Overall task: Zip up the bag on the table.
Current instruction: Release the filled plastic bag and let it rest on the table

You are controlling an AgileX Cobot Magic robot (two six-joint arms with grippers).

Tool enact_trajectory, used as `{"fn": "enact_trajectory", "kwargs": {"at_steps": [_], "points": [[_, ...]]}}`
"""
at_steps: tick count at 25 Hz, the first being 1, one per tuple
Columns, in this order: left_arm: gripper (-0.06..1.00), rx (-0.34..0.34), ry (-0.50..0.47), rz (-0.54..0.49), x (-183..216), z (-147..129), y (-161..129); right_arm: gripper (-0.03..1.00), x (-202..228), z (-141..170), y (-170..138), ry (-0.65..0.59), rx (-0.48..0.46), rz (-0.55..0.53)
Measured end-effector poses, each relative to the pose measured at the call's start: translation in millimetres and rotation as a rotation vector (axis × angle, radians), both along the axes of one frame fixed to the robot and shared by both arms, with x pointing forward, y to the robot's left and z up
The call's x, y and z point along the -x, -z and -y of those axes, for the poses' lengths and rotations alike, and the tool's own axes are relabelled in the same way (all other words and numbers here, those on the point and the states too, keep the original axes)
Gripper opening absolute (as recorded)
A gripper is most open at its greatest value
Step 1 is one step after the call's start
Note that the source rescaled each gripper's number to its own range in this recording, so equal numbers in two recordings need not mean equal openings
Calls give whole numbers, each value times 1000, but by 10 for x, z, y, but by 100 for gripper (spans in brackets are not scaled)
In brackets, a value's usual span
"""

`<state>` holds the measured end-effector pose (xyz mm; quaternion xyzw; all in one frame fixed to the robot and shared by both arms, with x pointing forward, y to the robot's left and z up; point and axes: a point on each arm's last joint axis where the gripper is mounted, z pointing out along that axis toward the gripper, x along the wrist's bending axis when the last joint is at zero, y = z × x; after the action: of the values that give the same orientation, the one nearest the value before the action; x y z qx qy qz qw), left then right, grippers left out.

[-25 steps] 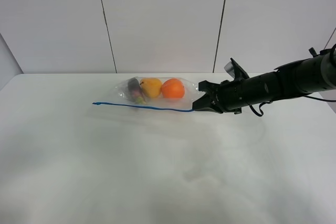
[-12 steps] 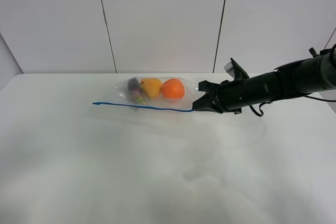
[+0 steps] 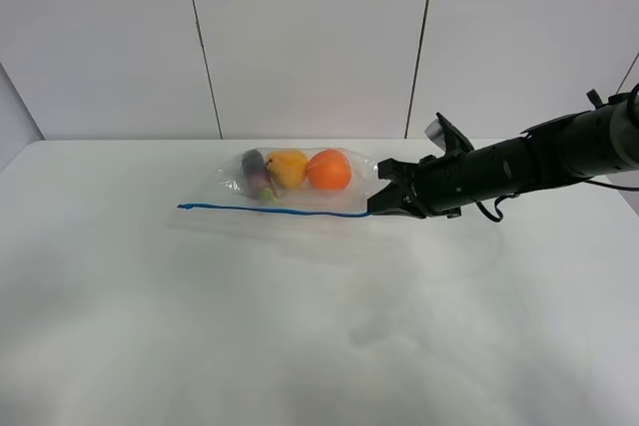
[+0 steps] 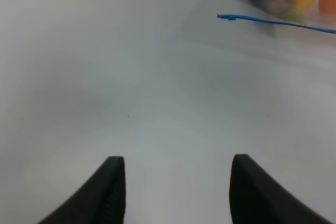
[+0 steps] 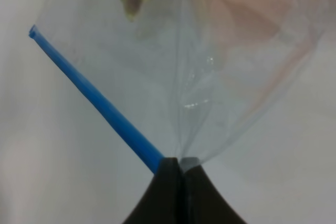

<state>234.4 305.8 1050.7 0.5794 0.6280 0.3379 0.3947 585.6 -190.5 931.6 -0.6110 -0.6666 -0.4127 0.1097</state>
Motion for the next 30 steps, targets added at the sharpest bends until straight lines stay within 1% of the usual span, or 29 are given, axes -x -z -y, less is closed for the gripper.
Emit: {"fn": "enact_trajectory", "kwargs": {"at_steps": [4, 7, 12, 15, 17, 19, 20, 21, 24, 28, 30], "points": [[60, -2, -1, 0, 0, -2, 0, 5, 1, 0, 1, -2, 2, 0], [60, -3, -2, 0, 0, -2, 1, 17, 2, 1, 2, -3, 3, 0], [60, -3, -2, 0, 0, -2, 1, 42, 2, 1, 2, -3, 3, 0], [60, -3, -2, 0, 0, -2, 1, 60, 1, 1, 2, -5, 5, 4], [60, -3, -2, 0, 0, -2, 1, 75, -5, 8, 6, -1, 15, 10], [60, -3, -2, 0, 0, -2, 1, 86, -17, 23, 14, 9, 34, 20], [60, -3, -2, 0, 0, -2, 1, 91, -23, 31, 19, 14, 44, 25], [60, -3, -2, 0, 0, -2, 1, 93, -29, 38, 22, 20, 53, 29], [60, -3, -2, 0, 0, -2, 1, 96, -38, 58, 36, 19, 88, 46], [60, -2, -2, 0, 0, -2, 1, 97, -36, 84, 61, -14, 147, 72], [60, -2, -2, -1, 0, -3, 2, 97, -34, 112, 84, -41, 205, 94]]}}
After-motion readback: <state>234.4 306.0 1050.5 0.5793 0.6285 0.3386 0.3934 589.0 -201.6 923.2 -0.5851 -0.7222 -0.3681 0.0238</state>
